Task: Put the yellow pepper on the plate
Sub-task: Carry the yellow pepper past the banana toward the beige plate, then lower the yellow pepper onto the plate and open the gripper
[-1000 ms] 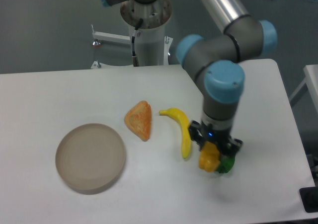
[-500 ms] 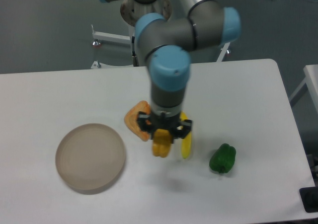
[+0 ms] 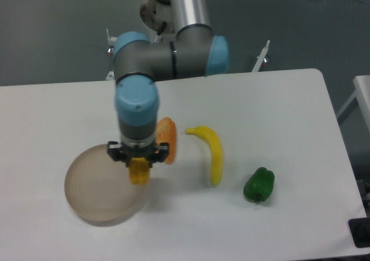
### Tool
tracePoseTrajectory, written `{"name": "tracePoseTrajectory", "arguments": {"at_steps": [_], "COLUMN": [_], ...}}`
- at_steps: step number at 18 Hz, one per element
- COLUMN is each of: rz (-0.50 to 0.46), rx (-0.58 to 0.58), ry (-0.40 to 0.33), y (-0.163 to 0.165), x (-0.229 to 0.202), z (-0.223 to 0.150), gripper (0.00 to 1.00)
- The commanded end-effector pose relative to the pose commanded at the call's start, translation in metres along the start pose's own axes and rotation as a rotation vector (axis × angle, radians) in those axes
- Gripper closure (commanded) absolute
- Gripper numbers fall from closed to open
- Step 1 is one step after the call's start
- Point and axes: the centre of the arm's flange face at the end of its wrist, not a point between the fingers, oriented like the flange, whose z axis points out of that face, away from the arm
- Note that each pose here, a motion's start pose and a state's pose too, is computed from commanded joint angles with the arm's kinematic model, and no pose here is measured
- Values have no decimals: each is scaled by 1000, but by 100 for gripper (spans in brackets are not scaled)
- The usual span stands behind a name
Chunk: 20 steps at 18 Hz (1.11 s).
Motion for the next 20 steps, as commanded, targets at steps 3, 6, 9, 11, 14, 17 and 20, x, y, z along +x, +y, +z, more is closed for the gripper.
{"name": "tracePoseTrajectory", "arguments": {"at_steps": [3,6,9,11,14,17,20], "rz": [24,43,54,55,55,56,56], "rx": [10,27,2,-11,-31,-36,-37], "ry": [-1,-2,-12,-15,-19,-46,-48], "y": [-2,0,6,8,7,7,7], "x": [21,31,44,45,44,42,42], "z": [23,41,56,63,78,80,81], "gripper": [48,48,49,48,48,48,48]}}
